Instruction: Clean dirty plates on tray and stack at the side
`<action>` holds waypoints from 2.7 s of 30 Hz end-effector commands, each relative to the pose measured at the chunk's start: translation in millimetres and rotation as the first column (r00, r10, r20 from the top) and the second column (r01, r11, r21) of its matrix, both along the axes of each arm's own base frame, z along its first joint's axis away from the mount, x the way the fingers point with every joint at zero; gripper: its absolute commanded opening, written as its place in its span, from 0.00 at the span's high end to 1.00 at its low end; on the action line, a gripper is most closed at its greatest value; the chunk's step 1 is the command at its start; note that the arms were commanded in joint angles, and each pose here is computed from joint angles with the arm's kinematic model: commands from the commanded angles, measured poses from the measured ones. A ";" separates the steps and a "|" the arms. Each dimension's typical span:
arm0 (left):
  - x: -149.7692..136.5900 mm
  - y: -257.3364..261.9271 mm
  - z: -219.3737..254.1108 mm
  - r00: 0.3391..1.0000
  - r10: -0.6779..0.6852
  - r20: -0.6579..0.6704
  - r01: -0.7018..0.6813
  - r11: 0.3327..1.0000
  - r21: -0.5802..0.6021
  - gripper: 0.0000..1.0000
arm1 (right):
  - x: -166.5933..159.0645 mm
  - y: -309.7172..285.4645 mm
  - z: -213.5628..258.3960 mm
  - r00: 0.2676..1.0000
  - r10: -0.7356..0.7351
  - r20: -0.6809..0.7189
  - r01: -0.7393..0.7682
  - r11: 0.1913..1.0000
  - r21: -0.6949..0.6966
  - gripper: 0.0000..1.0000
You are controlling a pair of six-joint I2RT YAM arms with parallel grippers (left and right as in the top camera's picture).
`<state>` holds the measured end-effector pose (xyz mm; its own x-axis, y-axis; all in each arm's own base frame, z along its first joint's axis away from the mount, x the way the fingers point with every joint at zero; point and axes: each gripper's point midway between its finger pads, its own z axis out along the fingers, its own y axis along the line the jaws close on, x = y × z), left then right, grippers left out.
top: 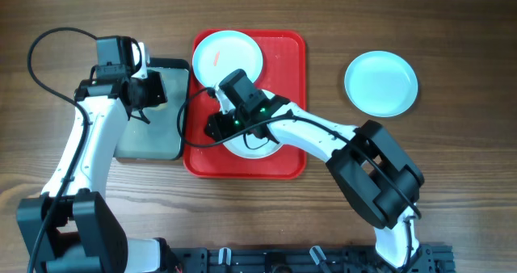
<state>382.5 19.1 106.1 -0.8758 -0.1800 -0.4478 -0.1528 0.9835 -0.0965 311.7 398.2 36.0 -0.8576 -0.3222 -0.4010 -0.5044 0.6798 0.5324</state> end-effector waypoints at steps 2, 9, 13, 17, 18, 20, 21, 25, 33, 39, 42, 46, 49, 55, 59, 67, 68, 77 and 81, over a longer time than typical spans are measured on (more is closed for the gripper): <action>-1.4 0.4 -4.3 1.000 -0.005 -0.013 0.005 1.000 0.014 0.96 | 9.7 11.3 5.4 1.000 0.002 0.024 -0.003 0.998 0.060 0.55; -1.6 0.4 -4.3 1.000 -0.005 -0.013 0.005 1.000 0.014 0.96 | 22.3 -6.6 -8.1 0.992 -0.123 0.030 0.124 0.992 -0.039 0.55; -2.0 0.4 -4.5 1.000 -0.005 -0.015 0.005 1.000 0.014 0.96 | 35.2 -21.3 -14.8 0.976 -0.201 0.083 0.209 0.972 -0.108 0.62; -1.8 0.4 -4.5 1.000 -0.006 -0.014 0.006 1.000 0.015 0.96 | 40.5 -24.2 -14.8 0.959 -0.273 0.074 0.280 0.954 -0.108 0.60; -1.9 0.4 -4.5 1.000 -0.006 -0.015 0.006 1.000 0.014 0.96 | 39.9 -23.9 -15.0 0.955 -0.290 0.060 0.295 0.950 -0.104 0.59; -2.0 0.4 -4.5 1.000 -0.006 -0.015 0.006 1.000 0.014 0.96 | 37.5 -22.4 -15.8 0.952 -0.301 0.047 0.305 0.947 -0.102 0.57; -2.0 0.4 -4.5 1.000 -0.006 -0.015 0.006 1.000 0.014 0.96 | 35.7 -20.7 -16.7 0.954 -0.297 0.046 0.300 0.948 -0.103 0.57; -2.0 0.4 -4.5 1.000 -0.006 -0.015 0.006 1.000 0.014 0.96 | 26.1 -8.7 -21.9 0.963 -0.267 0.041 0.269 0.958 -0.095 0.49; -2.1 0.4 -4.6 1.000 -0.006 -0.016 0.006 1.000 0.014 0.96 | 18.1 20.7 -10.4 0.982 -0.184 0.045 0.183 0.983 0.012 0.41; -2.0 0.4 -4.5 1.000 -0.006 -0.015 0.006 1.000 0.014 0.96 | 50.8 -0.9 26.5 0.974 -0.126 0.190 0.128 0.992 0.006 0.41; -1.8 0.4 -4.5 1.000 -0.006 -0.014 0.006 1.000 0.015 0.96 | 62.8 -31.2 72.2 0.963 -0.114 0.243 0.123 0.992 -0.023 0.41; -1.3 0.5 -4.2 1.000 -0.006 -0.012 0.006 1.000 0.015 0.96 | 57.6 -78.1 115.9 0.960 -0.128 0.250 0.150 0.986 -0.069 0.39; -1.3 0.2 -4.2 1.000 -0.006 -0.012 0.006 1.000 0.014 0.96 | 45.4 -116.6 127.7 0.967 -0.166 0.194 0.193 0.973 -0.127 0.37; 1.6 -7.6 -2.5 1.000 0.000 0.002 0.000 0.999 -0.040 0.96 | 19.9 -165.1 97.5 0.964 -0.265 0.010 0.258 0.929 -0.265 0.37; 4.6 -16.7 -0.1 1.000 -0.025 0.019 0.027 0.996 -0.087 0.96 | 11.9 -168.5 76.1 0.957 -0.287 -0.035 0.267 0.924 -0.274 0.19; 5.0 -17.2 0.2 0.999 -0.027 0.021 0.028 0.996 -0.090 0.96 | 18.6 -162.2 66.7 0.959 -0.282 -0.007 0.273 0.934 -0.228 0.05; 5.0 -17.2 0.2 0.999 -0.027 0.021 0.028 0.996 -0.090 0.96 | 19.8 -162.1 67.1 0.957 -0.291 -0.006 0.282 0.932 -0.226 0.21; 4.8 -17.2 0.0 0.999 -0.027 0.020 0.028 0.996 -0.090 0.96 | 20.3 -182.1 45.8 0.859 -0.512 -0.019 0.482 0.821 -0.306 0.89; 4.8 -17.2 0.0 0.999 -0.027 0.020 0.028 0.996 -0.090 0.96 | 16.0 -184.5 29.7 0.859 -0.512 -0.019 0.482 0.821 -0.305 0.66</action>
<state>387.6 6.8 109.5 -0.8683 -0.1942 -0.4565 -0.1293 0.9770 -0.1695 333.7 220.7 85.7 -0.9564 0.0341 -0.2901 -0.0679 0.9399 0.3345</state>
